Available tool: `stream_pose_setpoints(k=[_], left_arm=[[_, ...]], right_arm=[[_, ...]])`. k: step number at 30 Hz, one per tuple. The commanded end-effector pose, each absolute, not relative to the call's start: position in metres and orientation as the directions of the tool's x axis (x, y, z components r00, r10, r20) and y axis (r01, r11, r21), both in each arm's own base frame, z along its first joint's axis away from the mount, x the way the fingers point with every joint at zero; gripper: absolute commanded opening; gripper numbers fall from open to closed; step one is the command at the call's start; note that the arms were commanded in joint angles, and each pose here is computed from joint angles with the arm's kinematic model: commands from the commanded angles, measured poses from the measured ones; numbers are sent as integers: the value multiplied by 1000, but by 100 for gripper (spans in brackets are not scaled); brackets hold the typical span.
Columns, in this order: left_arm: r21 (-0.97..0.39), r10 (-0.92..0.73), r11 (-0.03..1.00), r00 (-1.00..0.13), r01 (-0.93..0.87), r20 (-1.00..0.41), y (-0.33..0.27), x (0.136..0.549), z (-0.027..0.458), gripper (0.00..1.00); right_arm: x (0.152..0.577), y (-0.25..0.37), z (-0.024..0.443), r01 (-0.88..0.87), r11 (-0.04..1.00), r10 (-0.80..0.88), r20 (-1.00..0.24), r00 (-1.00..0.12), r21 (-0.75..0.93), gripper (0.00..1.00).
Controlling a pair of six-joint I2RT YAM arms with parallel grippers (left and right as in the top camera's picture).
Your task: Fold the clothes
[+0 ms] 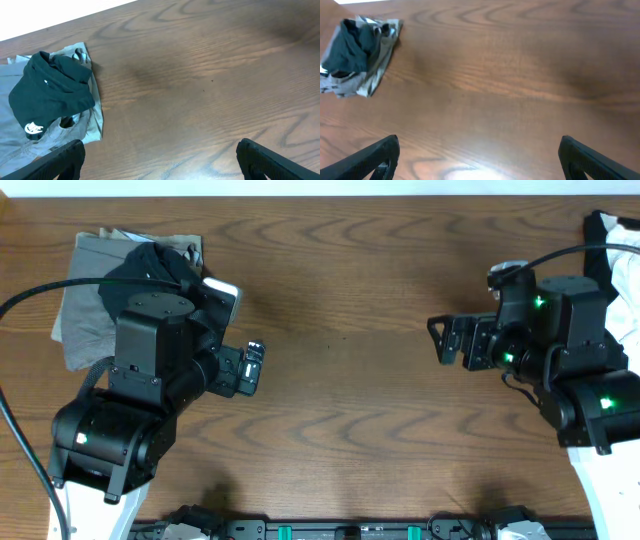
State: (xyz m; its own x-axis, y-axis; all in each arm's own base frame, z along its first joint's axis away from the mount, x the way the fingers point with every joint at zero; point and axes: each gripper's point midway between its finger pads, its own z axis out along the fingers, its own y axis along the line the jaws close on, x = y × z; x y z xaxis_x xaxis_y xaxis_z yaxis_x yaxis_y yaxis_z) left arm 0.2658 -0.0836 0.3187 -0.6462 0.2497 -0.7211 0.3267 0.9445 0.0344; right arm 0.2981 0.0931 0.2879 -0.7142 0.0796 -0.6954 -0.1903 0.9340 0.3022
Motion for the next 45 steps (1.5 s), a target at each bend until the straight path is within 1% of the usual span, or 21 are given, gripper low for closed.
stream_pose_setpoints(k=[1, 3, 6, 9, 12, 16, 22, 28, 36, 41, 43, 45], left_arm=[[38, 248, 947, -651, 318, -717, -82, 266, 317, 98], [38, 248, 947, -651, 318, -717, -82, 266, 317, 98], [38, 248, 947, -651, 318, -717, -82, 266, 317, 98], [38, 248, 947, -651, 318, -717, -82, 266, 317, 98], [38, 248, 947, -651, 318, -717, -82, 266, 317, 98], [38, 248, 947, -651, 318, -717, -82, 266, 317, 98], [39, 248, 947, -652, 318, -717, -82, 266, 317, 98], [38, 248, 947, -651, 318, -717, -82, 266, 317, 98], [39, 248, 947, -651, 318, -717, -82, 266, 317, 98], [38, 248, 947, -651, 318, -717, -82, 266, 317, 98], [39, 248, 947, -651, 318, -717, -82, 266, 317, 98], [38, 248, 947, -651, 318, -717, -82, 266, 317, 98]], right_arm=[[292, 72, 309, -154, 965, 77, -790, -609, 213, 99], [291, 61, 328, -135, 974, 93, -863, -496, 183, 99], [278, 57, 346, -177, 978, 48, -938, -344, 115, 99], [257, 53, 344, -204, 978, 0, -971, -240, 51, 99], [236, 49, 331, -214, 977, -27, -984, -177, 12, 99], [215, 46, 308, -216, 976, -21, -991, -135, 8, 99], [206, 50, 283, -250, 968, 0, -999, -35, 9, 99], [213, 60, 242, -296, 955, 6, -1000, 1, 6, 99], [223, 66, 195, -318, 948, -7, -997, -77, 18, 99], [232, 72, 162, -344, 939, -8, -996, -85, 22, 99], [234, 74, 161, -355, 935, -4, -998, -55, 16, 99], [234, 74, 162, -355, 935, -4, -999, -53, 15, 99]])
